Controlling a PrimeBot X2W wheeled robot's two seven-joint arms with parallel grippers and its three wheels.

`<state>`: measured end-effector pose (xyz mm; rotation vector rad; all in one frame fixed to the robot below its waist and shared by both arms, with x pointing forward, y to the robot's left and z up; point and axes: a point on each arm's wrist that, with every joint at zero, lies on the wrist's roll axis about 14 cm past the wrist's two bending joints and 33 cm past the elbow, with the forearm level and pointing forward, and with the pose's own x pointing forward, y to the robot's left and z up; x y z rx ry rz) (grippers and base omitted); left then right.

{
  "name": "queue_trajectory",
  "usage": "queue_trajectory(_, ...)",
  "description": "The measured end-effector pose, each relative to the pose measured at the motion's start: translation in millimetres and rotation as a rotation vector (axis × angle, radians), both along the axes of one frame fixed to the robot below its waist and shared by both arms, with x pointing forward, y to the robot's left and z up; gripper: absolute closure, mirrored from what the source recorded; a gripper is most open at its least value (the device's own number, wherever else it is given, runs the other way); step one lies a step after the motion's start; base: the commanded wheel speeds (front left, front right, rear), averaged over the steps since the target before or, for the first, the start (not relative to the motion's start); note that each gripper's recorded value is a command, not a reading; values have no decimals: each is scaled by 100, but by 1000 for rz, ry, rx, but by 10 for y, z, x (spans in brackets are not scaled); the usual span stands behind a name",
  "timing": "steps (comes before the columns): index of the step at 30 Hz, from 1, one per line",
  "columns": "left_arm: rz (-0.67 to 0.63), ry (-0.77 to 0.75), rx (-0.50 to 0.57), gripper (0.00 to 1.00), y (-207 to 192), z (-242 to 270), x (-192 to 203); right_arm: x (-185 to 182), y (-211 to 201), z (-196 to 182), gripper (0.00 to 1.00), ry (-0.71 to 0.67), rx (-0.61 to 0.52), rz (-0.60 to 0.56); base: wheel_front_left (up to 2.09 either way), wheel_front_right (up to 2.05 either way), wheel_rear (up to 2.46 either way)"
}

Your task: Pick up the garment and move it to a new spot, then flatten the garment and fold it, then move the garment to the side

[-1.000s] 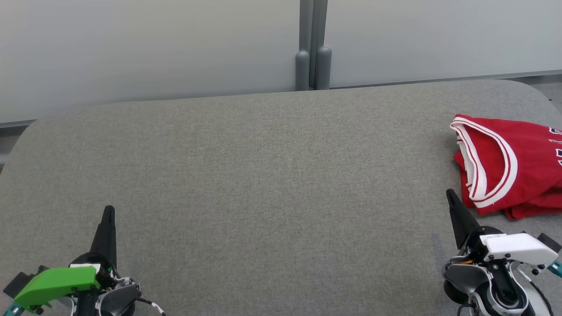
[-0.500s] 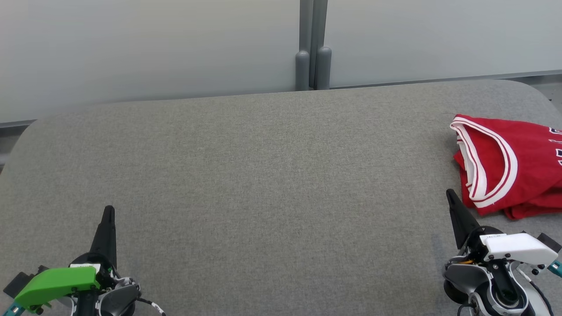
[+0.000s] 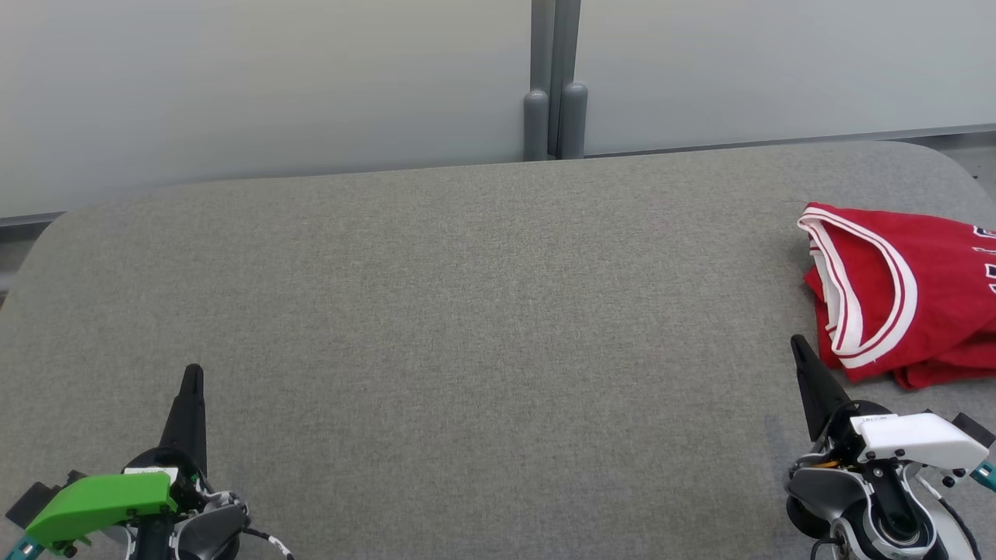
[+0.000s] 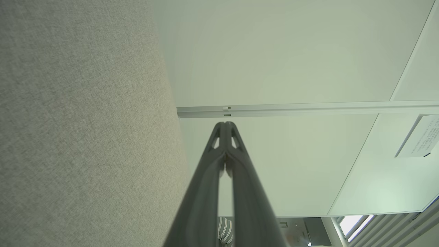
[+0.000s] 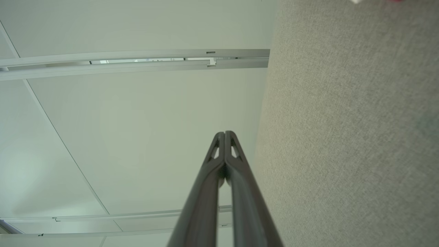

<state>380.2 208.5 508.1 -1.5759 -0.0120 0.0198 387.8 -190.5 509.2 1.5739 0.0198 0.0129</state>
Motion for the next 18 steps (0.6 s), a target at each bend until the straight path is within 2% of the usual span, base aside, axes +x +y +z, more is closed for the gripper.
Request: queue_trajectory(18, 0, 0, 0, 100, 0, 0, 0, 0, 0, 0, 100, 0, 0, 0, 0, 0, 0)
